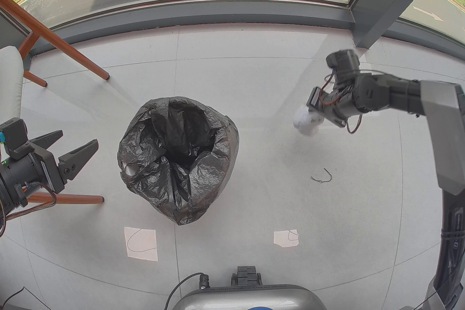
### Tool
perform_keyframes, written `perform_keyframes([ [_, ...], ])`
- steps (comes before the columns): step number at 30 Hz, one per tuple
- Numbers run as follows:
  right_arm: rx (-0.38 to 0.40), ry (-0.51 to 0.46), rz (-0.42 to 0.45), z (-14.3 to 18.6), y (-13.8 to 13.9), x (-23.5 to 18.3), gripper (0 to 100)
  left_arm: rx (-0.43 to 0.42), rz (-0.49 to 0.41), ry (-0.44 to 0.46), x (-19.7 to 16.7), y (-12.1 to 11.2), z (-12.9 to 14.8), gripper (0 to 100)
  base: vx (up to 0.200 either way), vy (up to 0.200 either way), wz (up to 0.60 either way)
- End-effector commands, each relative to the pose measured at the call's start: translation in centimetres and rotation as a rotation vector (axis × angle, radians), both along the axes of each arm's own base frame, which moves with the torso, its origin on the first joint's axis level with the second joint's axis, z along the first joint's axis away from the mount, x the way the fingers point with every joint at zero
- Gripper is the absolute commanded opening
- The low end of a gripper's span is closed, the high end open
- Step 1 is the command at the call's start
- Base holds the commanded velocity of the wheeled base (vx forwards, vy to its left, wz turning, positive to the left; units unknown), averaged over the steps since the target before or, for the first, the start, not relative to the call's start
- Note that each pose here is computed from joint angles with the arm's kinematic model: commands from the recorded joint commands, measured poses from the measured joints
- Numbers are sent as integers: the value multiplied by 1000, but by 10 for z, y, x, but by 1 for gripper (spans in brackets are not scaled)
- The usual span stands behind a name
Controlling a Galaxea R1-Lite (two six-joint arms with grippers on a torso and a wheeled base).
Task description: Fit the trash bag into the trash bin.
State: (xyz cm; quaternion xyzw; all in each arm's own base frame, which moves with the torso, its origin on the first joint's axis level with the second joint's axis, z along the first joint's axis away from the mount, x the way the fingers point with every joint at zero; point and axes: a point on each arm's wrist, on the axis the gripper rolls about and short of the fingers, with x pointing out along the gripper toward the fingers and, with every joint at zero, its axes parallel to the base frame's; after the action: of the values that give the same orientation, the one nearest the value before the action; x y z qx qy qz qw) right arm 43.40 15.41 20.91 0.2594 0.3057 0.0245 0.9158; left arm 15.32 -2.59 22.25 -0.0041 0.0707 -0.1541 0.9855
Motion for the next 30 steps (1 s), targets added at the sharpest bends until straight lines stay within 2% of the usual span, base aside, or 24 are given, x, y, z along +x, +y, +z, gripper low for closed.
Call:
perform_keyframes([
  [1, 142, -256, 293, 138, 31, -123, 0, -4, 1, -23, -6, 1, 3, 100, 0, 0, 0],
  [5, 163, -275, 505, 149, 85, -178, 0, -5, 2, -29, -9, 2, 4, 100, 0, 0, 0],
  [7, 167, -283, 584, 150, 108, -201, 0, -6, 1, -32, -9, 2, 4, 100, 0, 0, 0],
  [9, 104, -277, 659, 139, 128, -222, 0, -6, -1, -35, -9, 2, 5, 100, 0, 0, 0],
  [11, 8, -292, 748, 126, 147, -239, 0, -7, -1, -38, -9, 2, 5, 100, 0, 0, 0],
  [13, -54, -297, 796, 116, 157, -248, 0, -8, 0, -38, -9, 2, 5, 100, 0, 0, 0],
  [15, -101, -255, 842, 97, 170, -255, 0, -8, 0, -38, -9, 2, 5, 100, 0, 0, 0],
  [18, -153, -223, 841, 74, 182, -251, 0, -4, -1, -36, -10, 2, 4, 100, 0, 0, 0],
  [23, -104, -397, 812, 81, 199, -241, 0, -7, 13, -64, -14, 5, 9, 100, 0, 0, 0],
  [26, -112, -416, 814, 83, 197, -240, 0, -9, 15, -63, -14, 5, 9, 100, 0, 0, 0],
  [27, -112, -419, 813, 84, 196, -241, 100, -9, 15, -65, -14, 5, 9, 100, 0, 0, 0],
  [30, -110, -430, 804, 88, 194, -243, 100, -10, 16, -71, -14, 5, 10, 100, 0, 0, 0],
])
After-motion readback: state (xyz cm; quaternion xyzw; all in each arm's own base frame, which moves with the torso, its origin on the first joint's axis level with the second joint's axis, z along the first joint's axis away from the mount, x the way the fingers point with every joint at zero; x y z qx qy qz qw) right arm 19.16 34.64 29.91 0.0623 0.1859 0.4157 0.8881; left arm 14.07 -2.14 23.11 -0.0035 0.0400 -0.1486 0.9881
